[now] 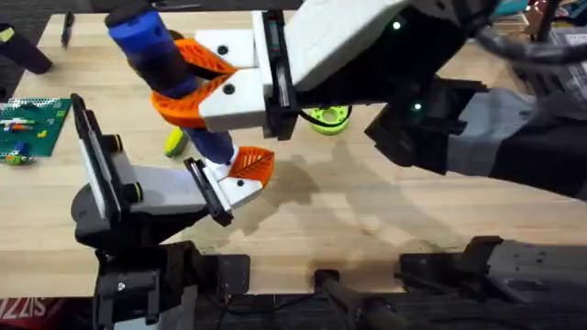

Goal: Pick up the gripper from the table and insert it into the empty holder that is missing its gripper. Then pick up a screw, insert it into the mounting hole, and use the screwdriver to tighten it. Finally, clean up the table by picking up the vegetable and placing it into the bucket.

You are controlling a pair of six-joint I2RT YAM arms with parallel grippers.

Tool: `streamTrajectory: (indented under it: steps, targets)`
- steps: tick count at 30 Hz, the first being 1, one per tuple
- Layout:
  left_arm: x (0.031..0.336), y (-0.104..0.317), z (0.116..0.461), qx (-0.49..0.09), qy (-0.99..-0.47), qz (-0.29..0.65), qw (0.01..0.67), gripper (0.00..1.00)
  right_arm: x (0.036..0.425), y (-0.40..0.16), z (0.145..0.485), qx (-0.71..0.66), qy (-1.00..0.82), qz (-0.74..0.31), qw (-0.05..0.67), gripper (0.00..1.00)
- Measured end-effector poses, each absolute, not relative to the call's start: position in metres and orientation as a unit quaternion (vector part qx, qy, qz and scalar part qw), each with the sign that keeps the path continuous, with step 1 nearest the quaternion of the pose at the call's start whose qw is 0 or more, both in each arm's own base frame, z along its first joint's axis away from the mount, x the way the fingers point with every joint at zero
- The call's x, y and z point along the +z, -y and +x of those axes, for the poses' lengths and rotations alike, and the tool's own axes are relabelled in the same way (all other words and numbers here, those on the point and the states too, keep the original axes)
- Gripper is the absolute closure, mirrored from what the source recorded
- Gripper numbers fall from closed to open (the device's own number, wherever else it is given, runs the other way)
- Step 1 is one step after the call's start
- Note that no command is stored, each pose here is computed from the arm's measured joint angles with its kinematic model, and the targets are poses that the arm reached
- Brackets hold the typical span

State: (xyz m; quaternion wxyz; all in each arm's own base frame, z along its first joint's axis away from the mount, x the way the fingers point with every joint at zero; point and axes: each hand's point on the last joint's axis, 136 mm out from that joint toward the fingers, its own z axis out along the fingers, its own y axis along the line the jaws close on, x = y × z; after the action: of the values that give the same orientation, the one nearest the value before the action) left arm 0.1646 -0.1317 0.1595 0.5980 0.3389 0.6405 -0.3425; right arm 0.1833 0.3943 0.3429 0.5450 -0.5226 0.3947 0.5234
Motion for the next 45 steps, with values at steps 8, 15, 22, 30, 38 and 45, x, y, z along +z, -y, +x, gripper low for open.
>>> streamTrajectory:
  steps: [8, 15, 22, 30, 38, 45]
  targets:
    - [0.16, 0.132, 0.165, -0.343, -0.641, 0.338, 0.598, 0.999, 0.343, -0.395, 0.184, 0.524, -0.398, -0.523, 0.543, 0.974]
    - [0.159, 0.132, 0.165, -0.344, -0.641, 0.337, 0.597, 0.999, 0.341, -0.395, 0.187, 0.522, -0.409, -0.521, 0.537, 0.974]
    - [0.159, 0.132, 0.164, -0.349, -0.644, 0.333, 0.594, 0.999, 0.34, -0.394, 0.19, 0.52, -0.418, -0.521, 0.532, 0.974]
    - [0.159, 0.132, 0.165, -0.347, -0.643, 0.334, 0.595, 0.999, 0.344, -0.393, 0.189, 0.521, -0.41, -0.52, 0.539, 0.974]
    - [0.159, 0.132, 0.165, -0.345, -0.642, 0.336, 0.596, 0.999, 0.373, -0.388, 0.185, 0.519, -0.348, -0.513, 0.589, 0.974]
    - [0.159, 0.132, 0.165, -0.344, -0.642, 0.337, 0.597, 0.999, 0.379, -0.388, 0.187, 0.527, -0.353, -0.511, 0.58, 0.974]
